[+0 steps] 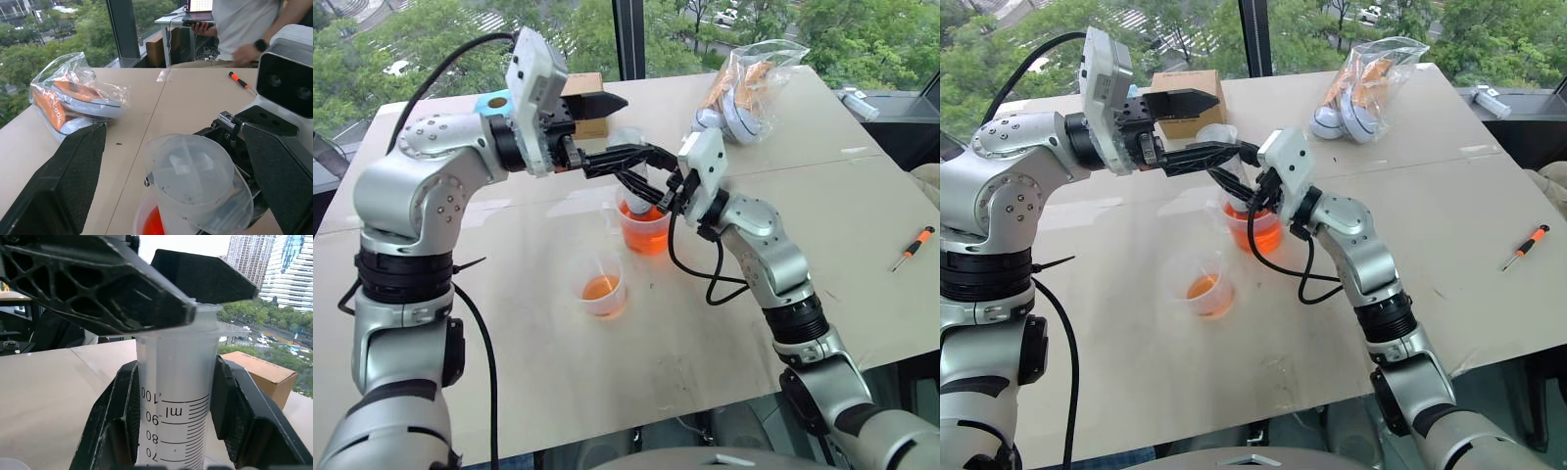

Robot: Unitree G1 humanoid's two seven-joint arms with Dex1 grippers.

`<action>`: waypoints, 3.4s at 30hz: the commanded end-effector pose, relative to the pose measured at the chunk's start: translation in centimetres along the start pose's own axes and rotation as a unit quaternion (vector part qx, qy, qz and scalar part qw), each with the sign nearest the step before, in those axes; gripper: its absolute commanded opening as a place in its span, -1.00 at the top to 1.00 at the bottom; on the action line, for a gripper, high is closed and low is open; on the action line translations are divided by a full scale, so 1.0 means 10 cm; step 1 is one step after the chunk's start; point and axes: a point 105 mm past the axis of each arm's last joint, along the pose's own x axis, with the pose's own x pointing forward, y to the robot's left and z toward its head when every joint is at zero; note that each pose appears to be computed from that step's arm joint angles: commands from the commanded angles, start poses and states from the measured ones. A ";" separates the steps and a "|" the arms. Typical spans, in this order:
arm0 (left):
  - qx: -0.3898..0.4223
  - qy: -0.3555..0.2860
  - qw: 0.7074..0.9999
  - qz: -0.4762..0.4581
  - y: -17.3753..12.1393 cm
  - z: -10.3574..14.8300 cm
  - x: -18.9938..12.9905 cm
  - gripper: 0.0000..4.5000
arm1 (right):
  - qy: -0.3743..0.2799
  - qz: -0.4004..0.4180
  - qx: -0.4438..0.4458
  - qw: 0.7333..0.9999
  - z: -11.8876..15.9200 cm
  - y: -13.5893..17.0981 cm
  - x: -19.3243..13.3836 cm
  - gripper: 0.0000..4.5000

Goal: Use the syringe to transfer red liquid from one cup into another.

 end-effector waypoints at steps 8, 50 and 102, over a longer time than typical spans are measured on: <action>0.015 -0.003 1.000 -0.003 -0.01 0.08 -0.04 -0.23 | -0.031 0.010 -0.022 0.999 0.17 0.04 0.03 0.34; 0.008 -0.082 0.995 0.054 0.23 0.59 -0.14 0.37 | -0.005 0.016 -0.002 1.000 -0.10 0.09 0.01 0.34; 0.000 -0.198 0.980 0.027 0.21 1.28 -0.62 -0.90 | -0.122 0.163 0.214 0.955 0.85 0.46 0.09 0.34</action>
